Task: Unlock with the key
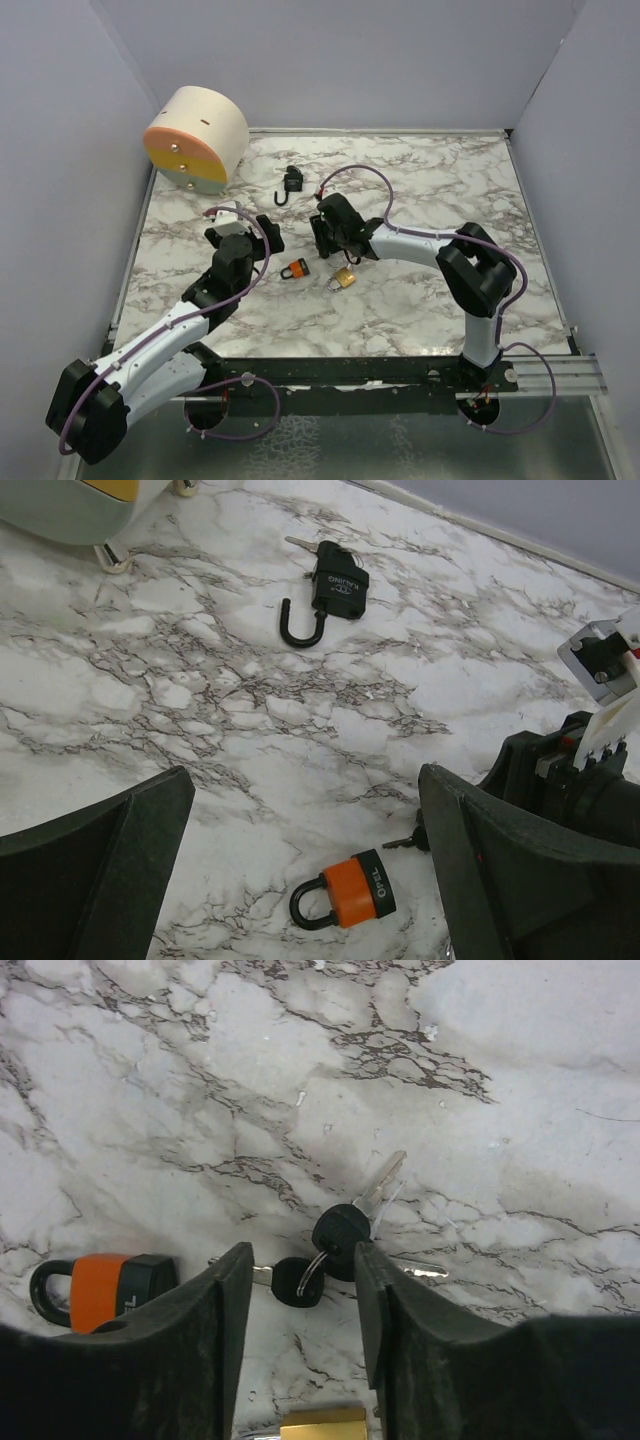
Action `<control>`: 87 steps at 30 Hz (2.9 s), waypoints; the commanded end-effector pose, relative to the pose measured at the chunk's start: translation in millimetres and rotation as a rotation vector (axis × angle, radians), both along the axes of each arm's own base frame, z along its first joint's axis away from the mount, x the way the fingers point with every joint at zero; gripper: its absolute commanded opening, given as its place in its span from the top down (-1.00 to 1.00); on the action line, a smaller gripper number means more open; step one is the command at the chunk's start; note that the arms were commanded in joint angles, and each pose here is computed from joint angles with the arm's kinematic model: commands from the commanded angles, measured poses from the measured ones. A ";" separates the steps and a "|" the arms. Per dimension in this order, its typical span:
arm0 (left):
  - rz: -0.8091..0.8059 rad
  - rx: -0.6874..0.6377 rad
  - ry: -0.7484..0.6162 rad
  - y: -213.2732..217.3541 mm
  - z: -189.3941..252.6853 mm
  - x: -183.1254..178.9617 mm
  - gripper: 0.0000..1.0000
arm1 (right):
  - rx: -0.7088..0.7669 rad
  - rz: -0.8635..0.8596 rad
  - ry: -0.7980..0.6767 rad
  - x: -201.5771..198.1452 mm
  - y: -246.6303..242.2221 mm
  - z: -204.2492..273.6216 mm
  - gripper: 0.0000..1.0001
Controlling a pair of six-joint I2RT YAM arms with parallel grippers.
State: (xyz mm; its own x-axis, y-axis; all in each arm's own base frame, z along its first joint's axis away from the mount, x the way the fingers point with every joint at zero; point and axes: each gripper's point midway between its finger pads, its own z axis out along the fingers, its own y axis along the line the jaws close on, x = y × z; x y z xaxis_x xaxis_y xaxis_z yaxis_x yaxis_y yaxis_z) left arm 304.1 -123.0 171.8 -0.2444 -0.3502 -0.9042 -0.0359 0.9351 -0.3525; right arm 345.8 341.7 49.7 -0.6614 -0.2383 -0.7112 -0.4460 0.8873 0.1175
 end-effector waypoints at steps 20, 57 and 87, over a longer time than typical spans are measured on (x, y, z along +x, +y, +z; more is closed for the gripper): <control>0.053 0.024 0.002 15.5 -8.3 -4.6 -0.96 | -0.055 -0.059 0.079 -2.0 -0.4 -21.3 0.66; -0.534 -0.093 -0.180 -116.7 1.8 19.4 -0.64 | 0.303 -0.135 -0.218 6.8 -31.7 171.3 0.98; -0.778 -0.019 -0.456 -197.7 25.6 21.1 -0.11 | 0.359 -0.175 -0.256 -4.4 -69.9 204.0 0.98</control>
